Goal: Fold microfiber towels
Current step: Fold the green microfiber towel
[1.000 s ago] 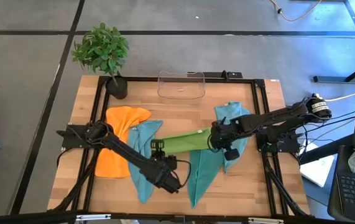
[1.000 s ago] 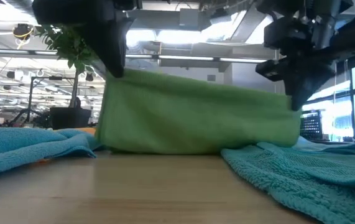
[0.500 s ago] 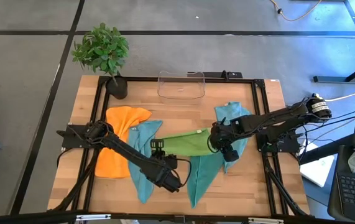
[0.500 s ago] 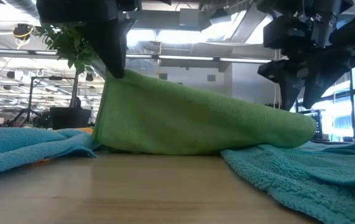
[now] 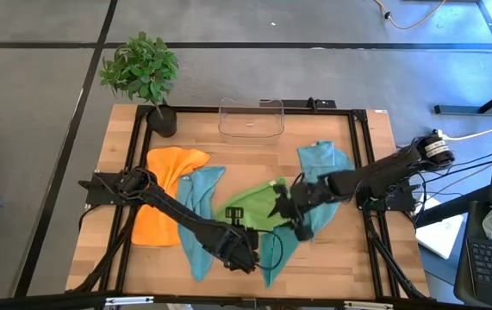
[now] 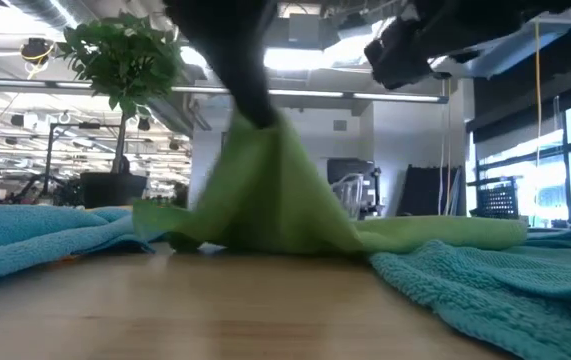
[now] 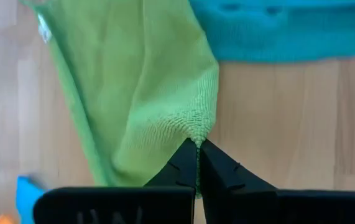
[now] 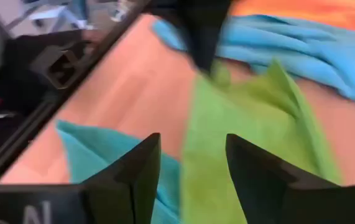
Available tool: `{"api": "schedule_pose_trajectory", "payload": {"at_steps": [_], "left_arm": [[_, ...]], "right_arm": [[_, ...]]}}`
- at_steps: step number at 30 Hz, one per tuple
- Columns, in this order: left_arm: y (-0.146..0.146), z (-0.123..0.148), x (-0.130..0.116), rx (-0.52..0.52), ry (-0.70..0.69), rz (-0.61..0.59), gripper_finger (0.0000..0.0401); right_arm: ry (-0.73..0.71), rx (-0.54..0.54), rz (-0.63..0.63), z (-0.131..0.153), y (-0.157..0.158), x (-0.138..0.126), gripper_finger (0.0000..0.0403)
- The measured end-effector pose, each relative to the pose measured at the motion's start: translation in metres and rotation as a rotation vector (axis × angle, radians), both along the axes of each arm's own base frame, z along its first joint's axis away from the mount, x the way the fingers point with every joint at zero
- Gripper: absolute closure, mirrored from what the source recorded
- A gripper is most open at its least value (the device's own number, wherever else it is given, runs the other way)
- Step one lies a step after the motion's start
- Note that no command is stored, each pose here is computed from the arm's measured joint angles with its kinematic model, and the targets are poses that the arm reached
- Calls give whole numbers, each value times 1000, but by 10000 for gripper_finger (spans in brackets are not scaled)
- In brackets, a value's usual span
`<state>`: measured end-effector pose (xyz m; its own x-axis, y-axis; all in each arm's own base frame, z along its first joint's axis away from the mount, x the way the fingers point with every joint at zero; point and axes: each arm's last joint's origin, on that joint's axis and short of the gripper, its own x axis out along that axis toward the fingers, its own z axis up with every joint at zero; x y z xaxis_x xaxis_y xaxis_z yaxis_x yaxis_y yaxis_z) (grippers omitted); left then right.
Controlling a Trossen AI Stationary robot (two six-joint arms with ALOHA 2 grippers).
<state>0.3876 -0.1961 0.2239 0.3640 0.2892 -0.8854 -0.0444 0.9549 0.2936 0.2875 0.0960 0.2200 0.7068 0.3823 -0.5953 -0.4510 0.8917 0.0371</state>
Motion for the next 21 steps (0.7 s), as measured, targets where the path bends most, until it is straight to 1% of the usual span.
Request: {"api": "schedule_pose_trajectory", "payload": {"at_steps": [1,3,6,7,9,11,14,18,21], "left_arm": [[1,0,2,-5,-11,1,401],[3,0,3,-4,-9,6,400],[6,0,3,2,3,12,400],[6,0,3,2,1,13,400],[7,0,4,0,0,18,400],[9,0,5,-6,-6,37,399],[10,0,5,-11,-10,52,399],[9,0,5,-11,-9,45,399],[12,0,6,-11,-8,50,398]], "right_arm": [[-14,-8,27,-4,7,2,219],[-26,-41,39,-14,21,5,219],[-56,-158,43,-29,37,7,219],[-81,-201,26,-33,41,9,219],[-151,-278,-46,-38,48,14,219],[-204,-310,-114,-44,52,20,219],[-223,-305,-178,-56,53,27,219],[-226,-257,-225,-64,51,33,219],[-240,-195,-265,-62,51,36,219]]}}
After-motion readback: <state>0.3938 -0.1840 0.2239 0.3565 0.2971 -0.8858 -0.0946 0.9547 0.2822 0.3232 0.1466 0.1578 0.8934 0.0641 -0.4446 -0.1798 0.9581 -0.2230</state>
